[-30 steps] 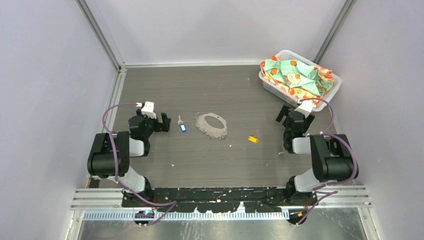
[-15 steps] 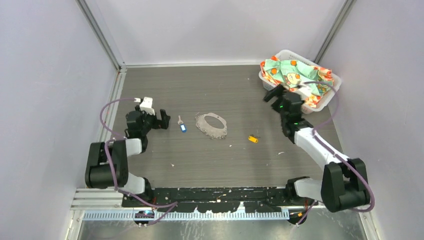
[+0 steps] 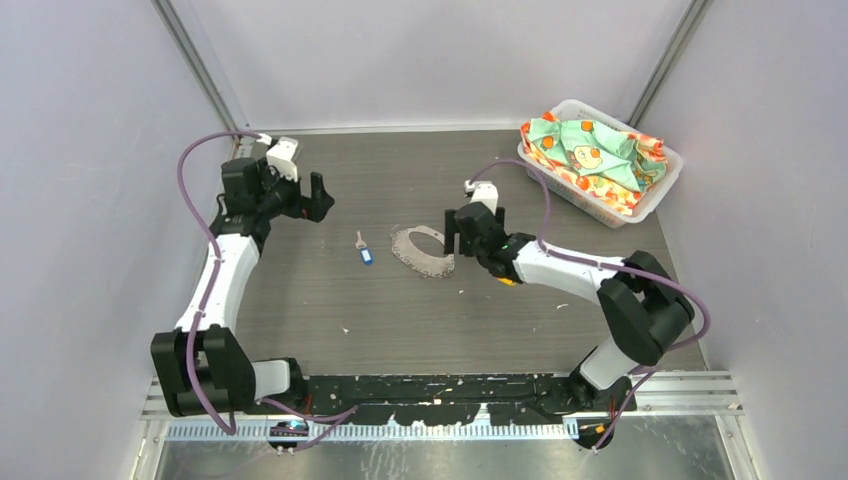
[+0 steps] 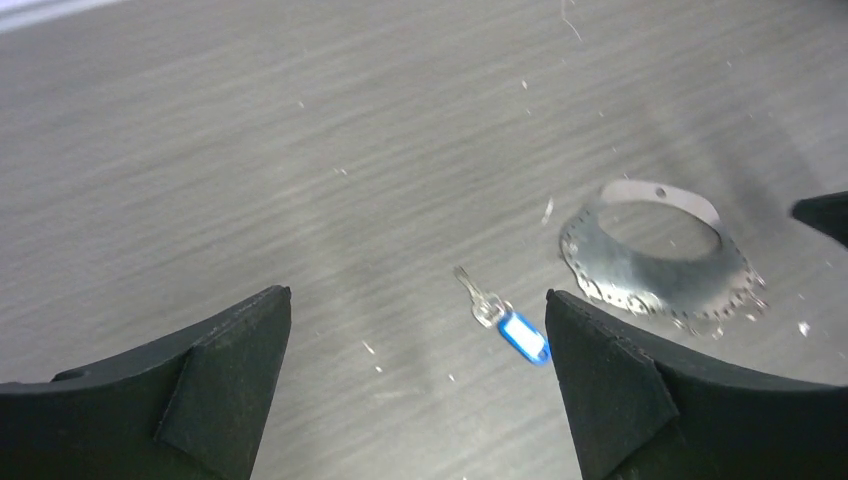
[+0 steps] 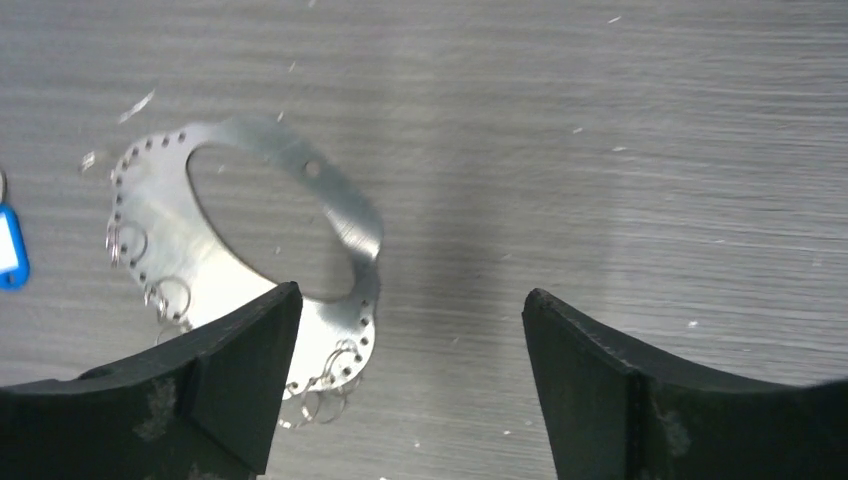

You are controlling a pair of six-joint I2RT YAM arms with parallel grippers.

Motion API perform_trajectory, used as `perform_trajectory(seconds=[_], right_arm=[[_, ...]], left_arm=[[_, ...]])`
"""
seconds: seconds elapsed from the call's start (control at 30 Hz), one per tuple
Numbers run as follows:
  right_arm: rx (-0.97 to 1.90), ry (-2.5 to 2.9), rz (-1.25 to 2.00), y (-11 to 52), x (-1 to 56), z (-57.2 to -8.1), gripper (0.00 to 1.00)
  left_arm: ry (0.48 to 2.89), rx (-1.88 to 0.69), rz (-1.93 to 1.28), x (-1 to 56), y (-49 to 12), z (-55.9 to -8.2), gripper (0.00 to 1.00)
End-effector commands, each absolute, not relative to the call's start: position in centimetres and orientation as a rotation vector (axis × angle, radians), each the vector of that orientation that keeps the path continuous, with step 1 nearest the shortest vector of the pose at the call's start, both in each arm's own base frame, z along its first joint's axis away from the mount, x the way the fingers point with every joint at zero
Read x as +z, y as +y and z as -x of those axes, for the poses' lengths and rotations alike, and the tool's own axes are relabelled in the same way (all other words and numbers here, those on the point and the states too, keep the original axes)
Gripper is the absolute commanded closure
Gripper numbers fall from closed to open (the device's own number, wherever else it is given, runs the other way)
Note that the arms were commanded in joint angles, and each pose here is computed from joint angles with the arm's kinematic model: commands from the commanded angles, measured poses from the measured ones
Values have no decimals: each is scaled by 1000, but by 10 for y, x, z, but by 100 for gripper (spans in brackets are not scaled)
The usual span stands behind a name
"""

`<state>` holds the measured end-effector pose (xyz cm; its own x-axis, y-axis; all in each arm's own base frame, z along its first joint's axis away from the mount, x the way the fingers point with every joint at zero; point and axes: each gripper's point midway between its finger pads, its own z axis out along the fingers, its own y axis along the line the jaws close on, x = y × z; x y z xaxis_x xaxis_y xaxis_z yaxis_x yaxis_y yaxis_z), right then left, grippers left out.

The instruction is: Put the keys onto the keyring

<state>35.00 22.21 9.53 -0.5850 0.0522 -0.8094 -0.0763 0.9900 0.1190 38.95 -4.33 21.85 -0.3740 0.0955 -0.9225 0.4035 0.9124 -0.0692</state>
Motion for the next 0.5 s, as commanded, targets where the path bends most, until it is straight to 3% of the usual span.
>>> perform_trajectory(seconds=[0.0, 0.47], right_arm=[[181, 2197, 127, 250, 94, -339, 18], [185, 2291, 231, 270, 53, -322, 48]], left_arm=[[2065, -447, -445, 214, -57, -347, 0], [2153, -483, -470, 218, -60, -331, 0]])
